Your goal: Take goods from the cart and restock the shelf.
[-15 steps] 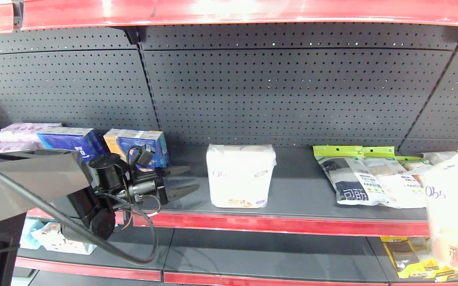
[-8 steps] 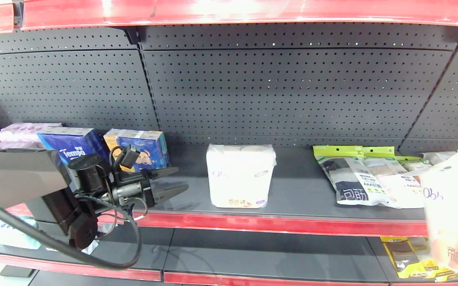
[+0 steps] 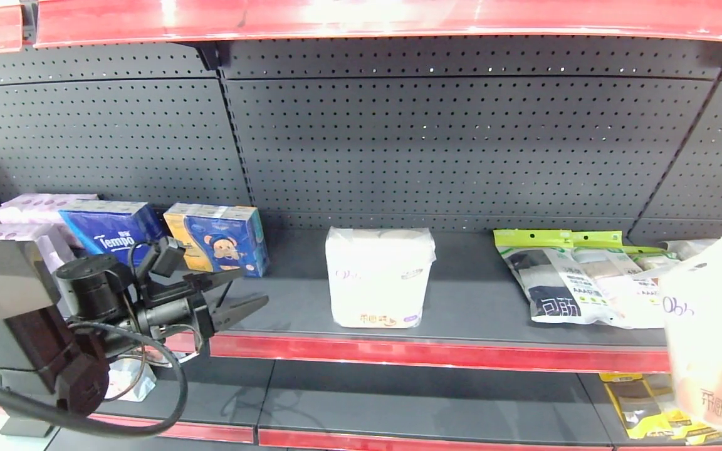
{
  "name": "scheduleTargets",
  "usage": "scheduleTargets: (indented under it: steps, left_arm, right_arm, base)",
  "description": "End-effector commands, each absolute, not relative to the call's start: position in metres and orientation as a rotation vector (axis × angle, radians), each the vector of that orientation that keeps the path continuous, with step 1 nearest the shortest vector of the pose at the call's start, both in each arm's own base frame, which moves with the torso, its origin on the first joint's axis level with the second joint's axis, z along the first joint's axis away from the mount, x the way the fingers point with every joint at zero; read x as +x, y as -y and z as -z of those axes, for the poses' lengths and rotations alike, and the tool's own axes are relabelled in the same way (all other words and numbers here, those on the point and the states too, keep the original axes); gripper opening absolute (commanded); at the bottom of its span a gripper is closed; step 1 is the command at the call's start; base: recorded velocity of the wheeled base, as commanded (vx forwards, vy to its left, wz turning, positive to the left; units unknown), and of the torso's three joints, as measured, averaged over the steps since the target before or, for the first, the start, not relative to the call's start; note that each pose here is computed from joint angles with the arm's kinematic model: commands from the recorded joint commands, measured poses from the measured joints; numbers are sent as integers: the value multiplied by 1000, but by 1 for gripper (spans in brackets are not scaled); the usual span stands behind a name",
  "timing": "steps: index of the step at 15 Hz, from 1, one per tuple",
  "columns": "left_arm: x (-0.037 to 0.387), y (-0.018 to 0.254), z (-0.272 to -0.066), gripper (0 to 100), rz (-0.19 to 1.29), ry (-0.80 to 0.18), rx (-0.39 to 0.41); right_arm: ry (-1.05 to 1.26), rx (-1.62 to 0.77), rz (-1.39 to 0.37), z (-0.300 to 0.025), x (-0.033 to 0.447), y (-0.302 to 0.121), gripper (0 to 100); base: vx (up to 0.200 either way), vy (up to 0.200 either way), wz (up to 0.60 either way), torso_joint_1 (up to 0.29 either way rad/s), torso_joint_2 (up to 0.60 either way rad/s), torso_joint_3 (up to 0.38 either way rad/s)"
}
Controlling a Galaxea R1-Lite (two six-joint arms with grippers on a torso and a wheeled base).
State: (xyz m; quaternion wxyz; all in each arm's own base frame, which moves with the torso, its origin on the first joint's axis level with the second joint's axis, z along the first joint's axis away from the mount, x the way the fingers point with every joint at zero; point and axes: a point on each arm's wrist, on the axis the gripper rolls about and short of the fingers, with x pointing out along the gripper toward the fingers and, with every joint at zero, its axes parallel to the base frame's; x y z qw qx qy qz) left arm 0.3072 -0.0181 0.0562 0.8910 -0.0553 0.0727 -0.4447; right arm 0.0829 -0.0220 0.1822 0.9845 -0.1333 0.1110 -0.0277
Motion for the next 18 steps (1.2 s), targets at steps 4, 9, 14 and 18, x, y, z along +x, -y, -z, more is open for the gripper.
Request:
scheduleTargets:
  steps: [4, 9, 14, 18]
  left_arm:
    - [282, 10, -91, 100, 634, -80, -92]
    - [234, 7, -118, 100, 417, -26, -81]
    - [173, 9, -137, 100, 421, 49, -60]
    - [135, 9, -160, 100, 421, 144, -39]
  right_arm:
    - [-236, -267, 11, -178, 85, 19, 0]
    - [-214, -270, 12, -179, 79, 17, 0]
    - [-211, -267, 14, -166, 67, 13, 0]
    - [-197, -272, 29, -173, 69, 14, 0]
  base:
    - [0, 0, 0, 0, 0, 0]
    - [0, 0, 0, 0, 0, 0]
    - [0, 0, 0, 0, 0, 0]
    - [0, 0, 0, 0, 0, 0]
